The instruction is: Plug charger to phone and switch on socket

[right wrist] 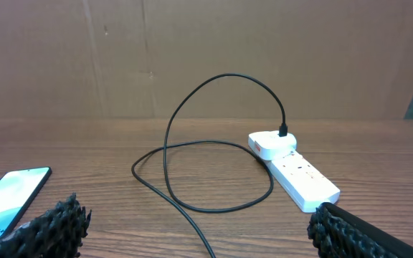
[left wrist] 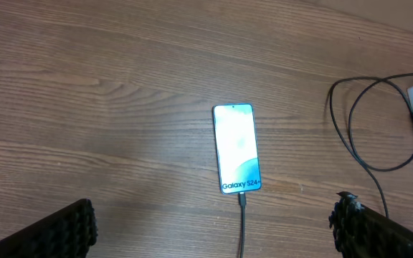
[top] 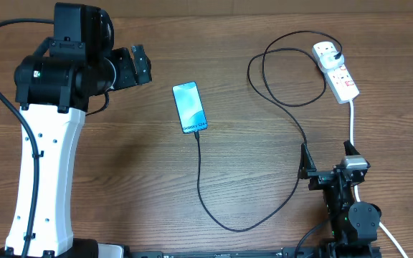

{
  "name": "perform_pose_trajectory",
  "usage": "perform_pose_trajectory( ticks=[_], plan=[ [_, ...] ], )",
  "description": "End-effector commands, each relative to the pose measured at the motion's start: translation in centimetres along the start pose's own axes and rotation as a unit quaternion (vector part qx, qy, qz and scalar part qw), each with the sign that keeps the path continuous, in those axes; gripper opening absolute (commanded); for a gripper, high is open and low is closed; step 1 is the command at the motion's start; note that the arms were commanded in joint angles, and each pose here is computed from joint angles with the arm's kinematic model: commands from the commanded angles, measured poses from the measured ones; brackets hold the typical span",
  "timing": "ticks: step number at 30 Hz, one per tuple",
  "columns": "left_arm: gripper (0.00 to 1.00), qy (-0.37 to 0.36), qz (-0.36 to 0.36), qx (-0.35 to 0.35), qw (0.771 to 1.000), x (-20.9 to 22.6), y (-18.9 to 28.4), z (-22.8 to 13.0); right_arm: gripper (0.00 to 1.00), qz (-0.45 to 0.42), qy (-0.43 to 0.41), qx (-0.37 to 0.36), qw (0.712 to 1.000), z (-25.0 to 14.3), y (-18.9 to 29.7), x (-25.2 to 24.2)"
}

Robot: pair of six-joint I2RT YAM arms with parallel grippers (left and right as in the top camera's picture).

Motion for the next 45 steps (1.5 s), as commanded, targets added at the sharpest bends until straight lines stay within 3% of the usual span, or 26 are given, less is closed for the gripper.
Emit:
perform_pose_trajectory(
  ticks=[1,9,21,45],
  plan=[
    [1.00,-0.008,0.003,0.000,1.000,0.2,-0.2,0.1,1.00,-0.002,0.002,-0.004,1.000,-0.2,0.0,0.0],
    [1.00,-0.006,0.018,0.037,0.999,0.6,0.0,-1.2,1.00,-0.002,0.002,-0.004,1.000,-0.2,0.0,0.0],
    [1.00,-0.007,0.040,0.028,0.999,1.8,3.2,-5.1,1.00,-0.002,0.002,-0.004,1.000,-0.2,0.0,0.0],
    [1.00,0.011,0.012,-0.047,0.999,4.2,-0.5,-15.4,1.00,-0.002,0.002,-0.004,1.000,-0.2,0.0,0.0]
  ],
)
Point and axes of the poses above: each gripper's point midway between its finger pads, its own y axis back along the fingers, its own x axis along the line the jaws close on, z = x × y, the point moved 8 cm from there along y, back along the fingers, and after that the axes turned 7 degrees about -y, right-handed, at the moved point
